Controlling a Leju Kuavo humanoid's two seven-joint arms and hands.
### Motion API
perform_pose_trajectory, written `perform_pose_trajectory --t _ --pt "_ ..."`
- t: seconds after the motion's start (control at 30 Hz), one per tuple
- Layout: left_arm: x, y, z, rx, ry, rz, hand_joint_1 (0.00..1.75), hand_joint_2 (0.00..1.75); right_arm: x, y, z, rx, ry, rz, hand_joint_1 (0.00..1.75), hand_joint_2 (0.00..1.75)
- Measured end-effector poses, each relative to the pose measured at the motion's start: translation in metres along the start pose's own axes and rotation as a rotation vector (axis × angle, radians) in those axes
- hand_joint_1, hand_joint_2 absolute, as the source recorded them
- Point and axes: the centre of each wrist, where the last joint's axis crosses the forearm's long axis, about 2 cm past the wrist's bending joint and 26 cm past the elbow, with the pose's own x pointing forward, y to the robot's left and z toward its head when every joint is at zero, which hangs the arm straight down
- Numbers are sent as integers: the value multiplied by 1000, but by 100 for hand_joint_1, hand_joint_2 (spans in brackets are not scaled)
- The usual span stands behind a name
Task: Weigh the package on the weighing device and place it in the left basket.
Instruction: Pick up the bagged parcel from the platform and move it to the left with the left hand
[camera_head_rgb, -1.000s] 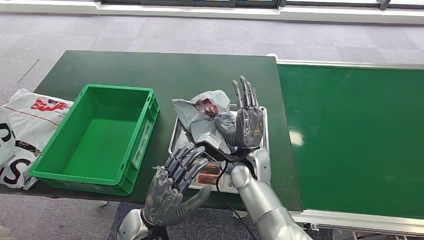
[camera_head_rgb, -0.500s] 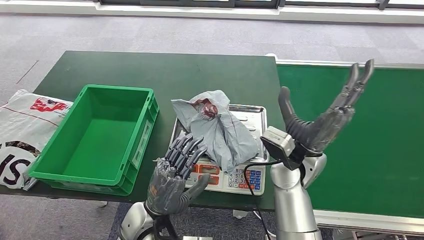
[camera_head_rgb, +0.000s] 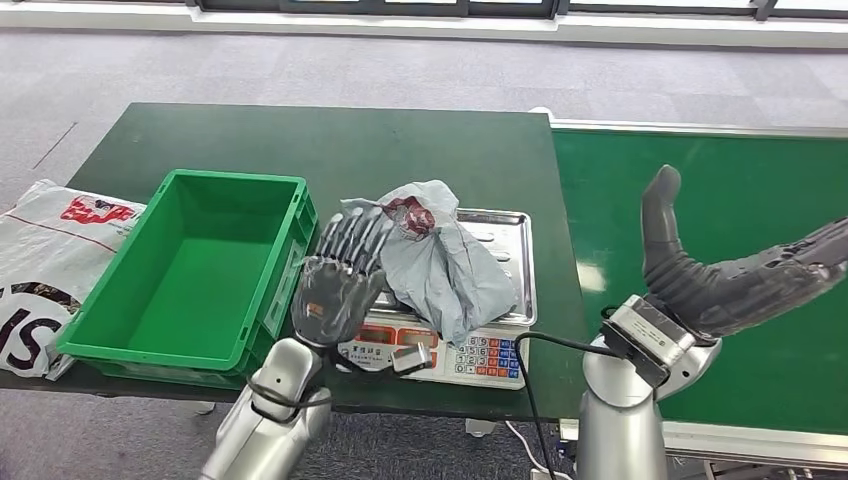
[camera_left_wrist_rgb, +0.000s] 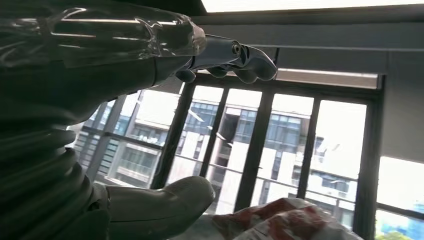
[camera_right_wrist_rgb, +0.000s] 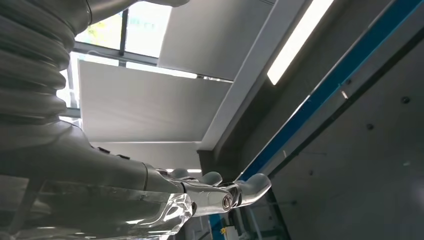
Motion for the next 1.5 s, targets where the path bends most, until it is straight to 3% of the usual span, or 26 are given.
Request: perform_pose_trajectory --t 0.1,0.23,0.4,0.53,0.67,0.8,0.93,1.03,1.17,1.5 --pt "-11 -7 -34 -55 41 -53 0 175 3 3 -1 -3 0 -24 0 175" --pt "-12 -9 -41 -71 41 -69 0 175 4 4 -1 -2 0 -28 0 175" --pt "-10 -14 -109 -230 -172 -252 0 175 6 6 3 20 -4 -32 0 175" --pt "-5 -9 -129 -251 -230 -274 0 175 6 5 6 35 -8 -20 0 175" --pt "2 -7 -137 -271 -289 -226 0 175 5 4 7 42 -10 -11 0 175" --pt "6 -7 -141 -290 -300 -33 0 175 4 2 10 52 -9 0 0 175" --pt "4 -6 -144 -331 -258 241 0 175 3 1 14 67 -8 9 0 175" --pt "-3 -6 -146 -328 -189 526 0 175 2 1 17 81 -6 15 0 175" --pt "-12 -7 -145 -301 -97 766 0 175 1 2 21 97 0 18 0 175" --pt "-18 -8 -143 -251 -11 890 0 175 1 3 26 116 8 19 0 175"
